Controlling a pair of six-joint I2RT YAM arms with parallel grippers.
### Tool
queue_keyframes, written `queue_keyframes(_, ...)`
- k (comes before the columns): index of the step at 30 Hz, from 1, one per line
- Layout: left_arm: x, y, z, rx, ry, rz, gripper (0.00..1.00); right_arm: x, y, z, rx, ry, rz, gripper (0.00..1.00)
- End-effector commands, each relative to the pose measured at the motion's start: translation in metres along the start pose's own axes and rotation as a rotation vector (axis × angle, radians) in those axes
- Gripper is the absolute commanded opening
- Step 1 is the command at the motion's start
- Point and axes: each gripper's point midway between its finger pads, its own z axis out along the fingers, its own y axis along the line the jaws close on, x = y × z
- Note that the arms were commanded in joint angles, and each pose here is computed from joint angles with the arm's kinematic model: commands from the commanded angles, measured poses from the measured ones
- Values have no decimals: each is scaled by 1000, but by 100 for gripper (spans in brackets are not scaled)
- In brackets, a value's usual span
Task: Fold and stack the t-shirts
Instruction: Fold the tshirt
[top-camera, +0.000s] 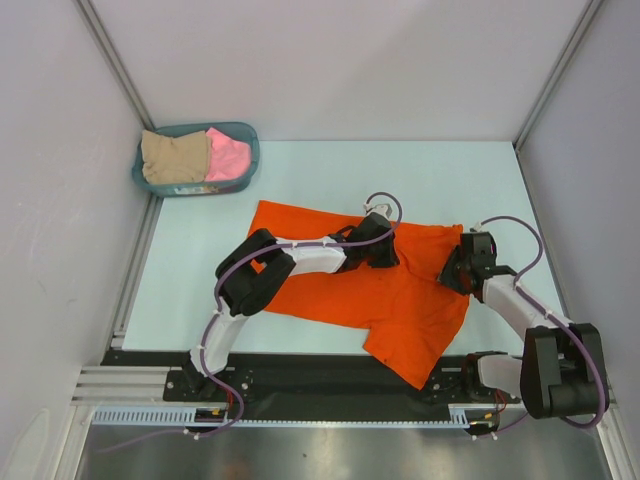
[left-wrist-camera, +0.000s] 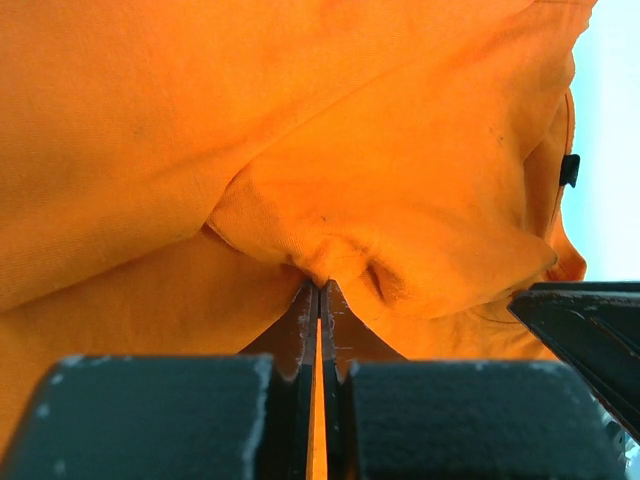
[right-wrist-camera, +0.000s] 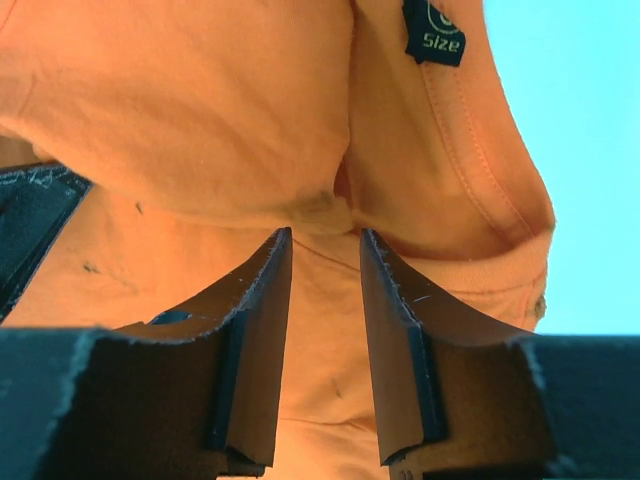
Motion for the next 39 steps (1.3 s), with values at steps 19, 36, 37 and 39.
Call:
queue_keyframes(19,-25,-28,-33,37,1,60,0,-23,12,-11,-50,-68,7,0)
queue_keyframes(36,-21,-35,-33,64,53,63,0,-20,9,7,-55,-6,21,32)
queue_keyframes(37,-21,-35,-33,63,50,65,0,-18,7,11,-48,6,24,33)
queue_keyframes(39,-22,-35,-32,62,47,63,0,-21,10,14,-56,5,24,34)
